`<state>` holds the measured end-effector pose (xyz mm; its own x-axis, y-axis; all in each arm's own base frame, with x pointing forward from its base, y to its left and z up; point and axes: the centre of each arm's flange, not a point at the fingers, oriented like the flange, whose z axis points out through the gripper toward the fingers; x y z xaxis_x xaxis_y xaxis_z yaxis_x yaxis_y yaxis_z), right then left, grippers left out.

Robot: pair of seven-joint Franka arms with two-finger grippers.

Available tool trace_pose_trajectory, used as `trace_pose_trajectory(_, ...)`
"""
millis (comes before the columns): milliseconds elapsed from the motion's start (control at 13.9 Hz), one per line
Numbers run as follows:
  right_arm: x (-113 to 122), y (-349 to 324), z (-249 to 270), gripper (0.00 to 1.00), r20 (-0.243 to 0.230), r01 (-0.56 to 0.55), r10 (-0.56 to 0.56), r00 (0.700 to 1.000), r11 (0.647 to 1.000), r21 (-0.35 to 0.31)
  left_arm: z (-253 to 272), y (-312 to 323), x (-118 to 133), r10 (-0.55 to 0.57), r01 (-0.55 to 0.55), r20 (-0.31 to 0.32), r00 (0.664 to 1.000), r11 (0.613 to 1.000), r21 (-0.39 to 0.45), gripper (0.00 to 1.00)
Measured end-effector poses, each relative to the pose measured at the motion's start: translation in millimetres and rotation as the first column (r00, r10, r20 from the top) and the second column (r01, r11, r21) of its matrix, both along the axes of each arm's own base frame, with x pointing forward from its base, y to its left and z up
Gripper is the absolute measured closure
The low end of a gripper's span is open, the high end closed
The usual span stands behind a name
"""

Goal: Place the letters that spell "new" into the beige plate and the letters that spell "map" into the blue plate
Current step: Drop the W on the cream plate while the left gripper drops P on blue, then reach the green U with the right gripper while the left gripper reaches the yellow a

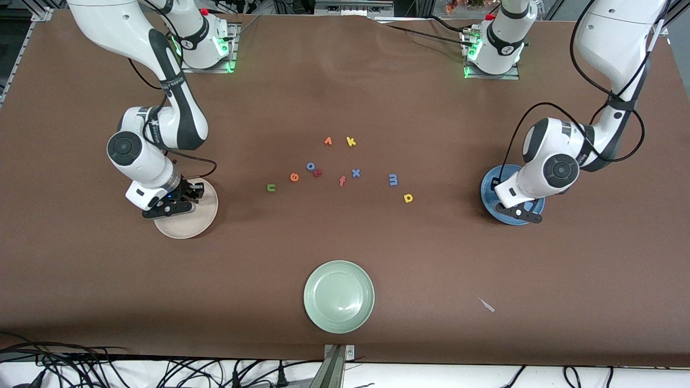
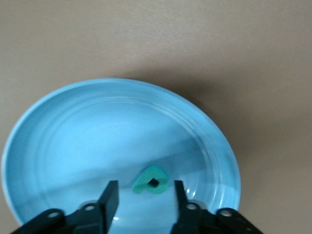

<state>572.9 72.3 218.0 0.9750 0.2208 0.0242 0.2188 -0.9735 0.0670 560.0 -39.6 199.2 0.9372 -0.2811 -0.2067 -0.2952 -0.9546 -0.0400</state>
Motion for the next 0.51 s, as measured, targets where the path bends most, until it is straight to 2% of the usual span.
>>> trace_pose_trajectory(216,2.0,16.2,6.2,0.29,0.018,0.036,-0.036,0.999,0.999,0.015,30.5,-7.9,5.0,-0.014,0.014,0.036,0.999,1.0,0.003,0.11)
trace_pose_trajectory(289,0.8,30.3,6.4,0.27,0.018,0.054,-0.054,0.998,0.998,0.026,40.5,-20.9,5.4,-0.034,0.034,0.049,0.998,0.999,-0.002,0.01)
trace_pose_trajectory(505,-10.7,91.7,4.8,0.26,0.002,0.157,-0.157,0.988,0.985,0.074,64.3,-72.7,8.7,-0.069,0.071,0.097,0.993,0.997,-0.025,0.0)
